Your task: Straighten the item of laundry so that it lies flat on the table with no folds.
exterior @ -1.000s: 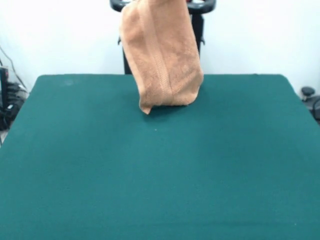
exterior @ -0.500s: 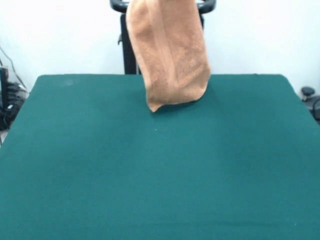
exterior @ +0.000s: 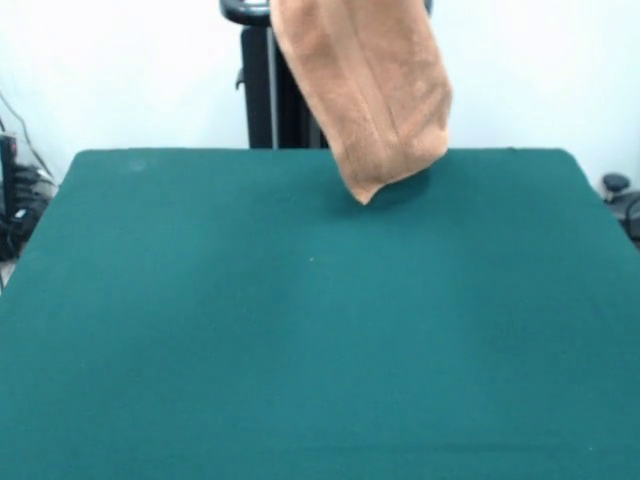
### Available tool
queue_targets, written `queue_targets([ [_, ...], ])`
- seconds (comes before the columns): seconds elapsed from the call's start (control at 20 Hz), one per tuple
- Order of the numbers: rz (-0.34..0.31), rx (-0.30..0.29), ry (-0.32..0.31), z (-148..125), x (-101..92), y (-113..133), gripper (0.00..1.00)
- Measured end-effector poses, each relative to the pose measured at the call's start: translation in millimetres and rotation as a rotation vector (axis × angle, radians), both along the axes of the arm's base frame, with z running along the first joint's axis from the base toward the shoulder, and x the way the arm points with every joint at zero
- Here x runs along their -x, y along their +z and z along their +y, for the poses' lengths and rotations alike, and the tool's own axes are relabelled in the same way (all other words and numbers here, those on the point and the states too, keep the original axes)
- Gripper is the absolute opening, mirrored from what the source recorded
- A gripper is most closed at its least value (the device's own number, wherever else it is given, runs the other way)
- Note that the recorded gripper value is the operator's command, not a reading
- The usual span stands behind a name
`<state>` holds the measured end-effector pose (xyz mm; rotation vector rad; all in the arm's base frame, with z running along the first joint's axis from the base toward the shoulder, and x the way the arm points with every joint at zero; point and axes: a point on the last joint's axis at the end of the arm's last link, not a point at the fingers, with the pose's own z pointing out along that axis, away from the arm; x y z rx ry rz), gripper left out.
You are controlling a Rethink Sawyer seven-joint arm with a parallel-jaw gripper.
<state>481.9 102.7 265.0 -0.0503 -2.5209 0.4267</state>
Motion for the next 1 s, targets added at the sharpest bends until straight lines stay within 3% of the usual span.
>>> queue_targets([
  [0.6,0.179,0.038,-0.034,18,-52.3,20,0.0],
  [1.0,0.195,0.031,-0.036,32,-84.1,20,0.0],
])
